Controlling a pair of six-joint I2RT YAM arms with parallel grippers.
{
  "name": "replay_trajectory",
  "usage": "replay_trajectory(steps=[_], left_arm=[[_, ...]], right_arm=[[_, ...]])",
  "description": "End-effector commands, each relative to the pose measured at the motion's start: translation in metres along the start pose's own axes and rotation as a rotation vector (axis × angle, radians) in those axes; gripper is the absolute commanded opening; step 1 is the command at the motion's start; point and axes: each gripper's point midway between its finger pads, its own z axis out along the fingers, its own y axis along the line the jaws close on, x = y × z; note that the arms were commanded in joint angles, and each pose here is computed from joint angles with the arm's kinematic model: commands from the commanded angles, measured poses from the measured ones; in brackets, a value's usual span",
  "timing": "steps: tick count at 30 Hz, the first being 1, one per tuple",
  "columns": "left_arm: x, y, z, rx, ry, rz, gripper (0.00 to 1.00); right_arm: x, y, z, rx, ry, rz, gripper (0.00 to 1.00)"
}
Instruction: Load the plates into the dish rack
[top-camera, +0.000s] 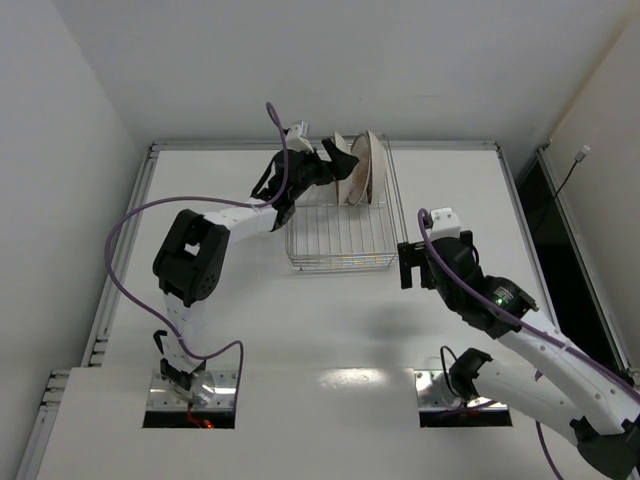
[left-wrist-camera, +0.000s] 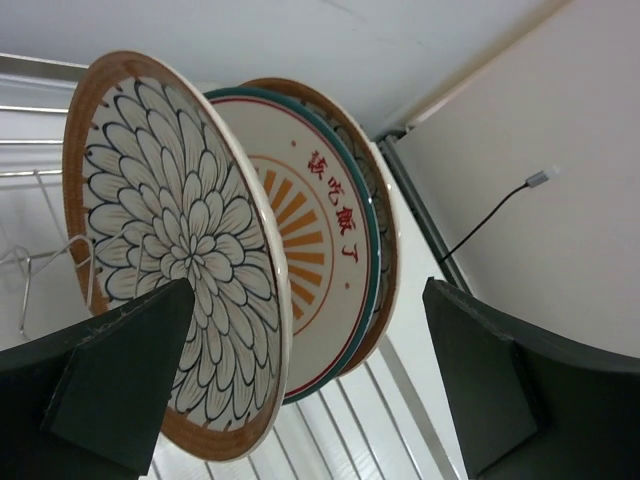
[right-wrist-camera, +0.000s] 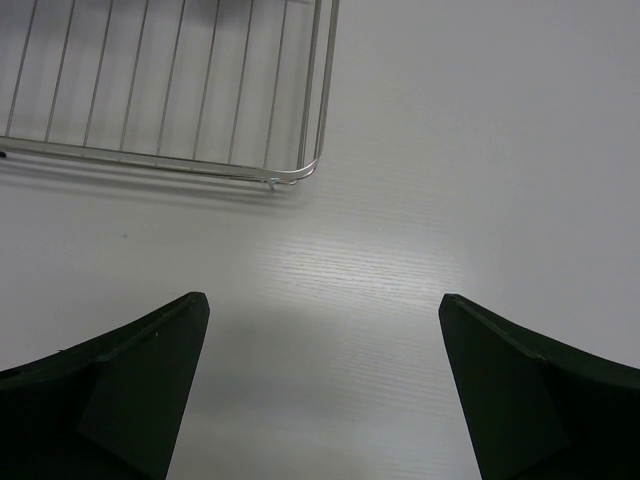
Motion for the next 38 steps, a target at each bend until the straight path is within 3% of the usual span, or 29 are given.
replay_trajectory(steps=[1, 7, 17, 21, 26, 33, 38], left_arm=[[-0.039, -0.047, -0.006, 0.079, -0.047, 0.084, 1.0], [-0.035, -0.045, -0.02, 0.027, 0.036, 0.147, 1.0], [-0.055, -0.046, -0.073, -0.107, 0.054, 0.309, 1.0], [-0.038, -0.06, -0.085, -0.011, 0.179, 0.392, 1.0], [0.007, -0.119, -0.107, 0.329, 0.399, 0.424, 1.0], [0.032, -0.179, -0.157, 0.545, 0.426, 0.561, 1.0], [0.016, -0.189, -0.177, 0.546, 0.421, 0.574, 1.0]], right_arm=[[-0.006, 0.0, 0.0, 0.005, -0.024, 0.013, 0.99], [-0.008, -0.003, -0.001, 0.022, -0.036, 0.027, 0.99], [-0.016, -0.014, -0.008, 0.064, -0.066, 0.075, 0.99], [-0.036, -0.018, -0.021, 0.058, -0.121, 0.118, 0.99], [-0.064, -0.026, -0.038, 0.067, -0.202, 0.169, 0.99], [-0.068, -0.054, -0.049, 0.206, -0.202, 0.182, 0.99], [-0.063, -0.074, -0.06, 0.295, -0.202, 0.18, 0.99]])
